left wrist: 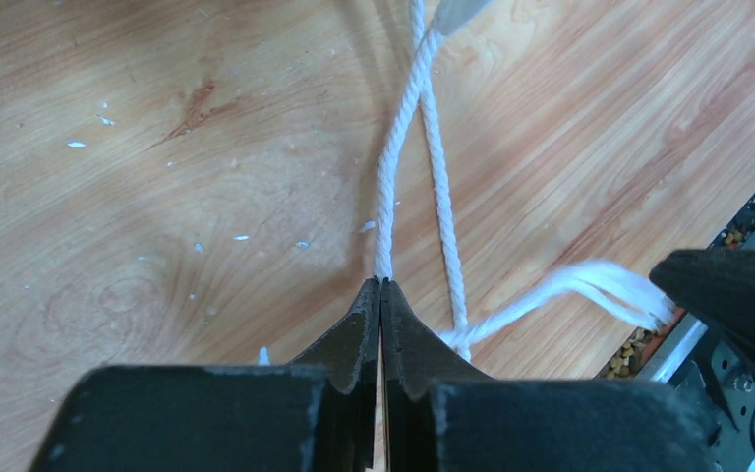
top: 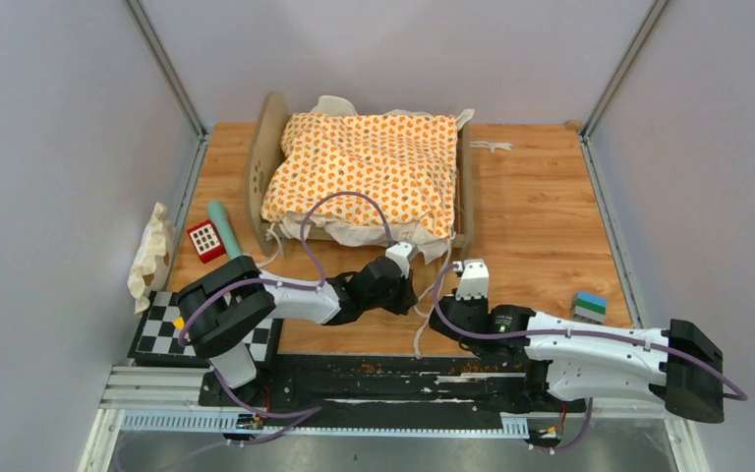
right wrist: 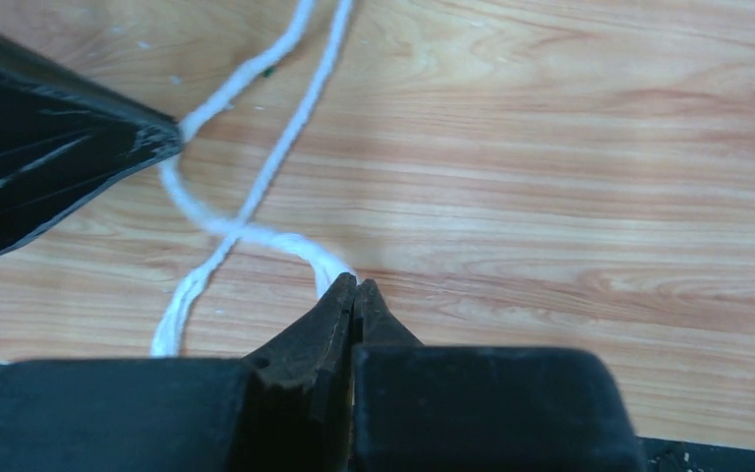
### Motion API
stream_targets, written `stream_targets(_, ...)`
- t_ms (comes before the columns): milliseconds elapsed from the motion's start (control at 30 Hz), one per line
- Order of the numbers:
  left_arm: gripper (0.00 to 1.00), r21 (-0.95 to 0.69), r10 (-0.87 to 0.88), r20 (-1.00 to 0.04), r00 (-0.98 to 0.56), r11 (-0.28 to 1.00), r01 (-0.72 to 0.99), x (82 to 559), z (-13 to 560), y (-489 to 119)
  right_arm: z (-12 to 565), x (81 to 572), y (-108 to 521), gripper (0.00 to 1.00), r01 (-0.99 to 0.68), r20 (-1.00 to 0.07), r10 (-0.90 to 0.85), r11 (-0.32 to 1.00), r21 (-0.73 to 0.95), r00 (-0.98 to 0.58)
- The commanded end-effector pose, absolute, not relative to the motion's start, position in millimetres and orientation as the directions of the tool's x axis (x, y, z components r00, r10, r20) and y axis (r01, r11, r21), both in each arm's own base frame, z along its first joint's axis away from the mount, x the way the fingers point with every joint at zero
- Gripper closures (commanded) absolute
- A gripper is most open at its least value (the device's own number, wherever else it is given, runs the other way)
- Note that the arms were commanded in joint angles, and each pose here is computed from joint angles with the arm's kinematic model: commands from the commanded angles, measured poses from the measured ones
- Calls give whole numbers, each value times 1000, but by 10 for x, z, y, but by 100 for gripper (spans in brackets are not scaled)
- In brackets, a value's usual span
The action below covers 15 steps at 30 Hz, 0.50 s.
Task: Set up the pet bed
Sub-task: Tie the ropes to the bed frame.
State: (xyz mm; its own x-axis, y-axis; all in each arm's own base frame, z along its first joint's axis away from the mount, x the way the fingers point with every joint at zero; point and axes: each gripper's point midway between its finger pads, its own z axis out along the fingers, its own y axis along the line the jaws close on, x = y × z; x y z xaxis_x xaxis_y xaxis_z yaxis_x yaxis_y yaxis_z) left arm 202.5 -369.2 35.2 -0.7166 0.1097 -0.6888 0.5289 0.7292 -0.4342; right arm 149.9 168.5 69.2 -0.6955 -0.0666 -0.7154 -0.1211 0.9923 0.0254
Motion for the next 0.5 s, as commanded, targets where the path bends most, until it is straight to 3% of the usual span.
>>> stream_targets(0, 90, -448, 71, -721, -690, 712, 541, 2057, 503, -3802, 628, 1507, 1482, 100, -53, -710, -26, 998, 15, -704)
stream_targets(167, 75, -452, 47, -747, -663, 695, 559, 1997, 702, -3738, 634, 1481, 1394, 100, -7, -706, 20, 999, 35, -708)
stream_targets(300, 68, -428, 37, -778, -627, 699, 573, 2025, 870, -3664, 635, 1469, 1341, 100, 23, -708, 50, 999, 47, -705)
stream_targets(467, 63, -367, 72, -806, -587, 717, 592, 2083, 903, -3610, 678, 1478, 1364, 82, 13, -712, 54, 998, 63, -700)
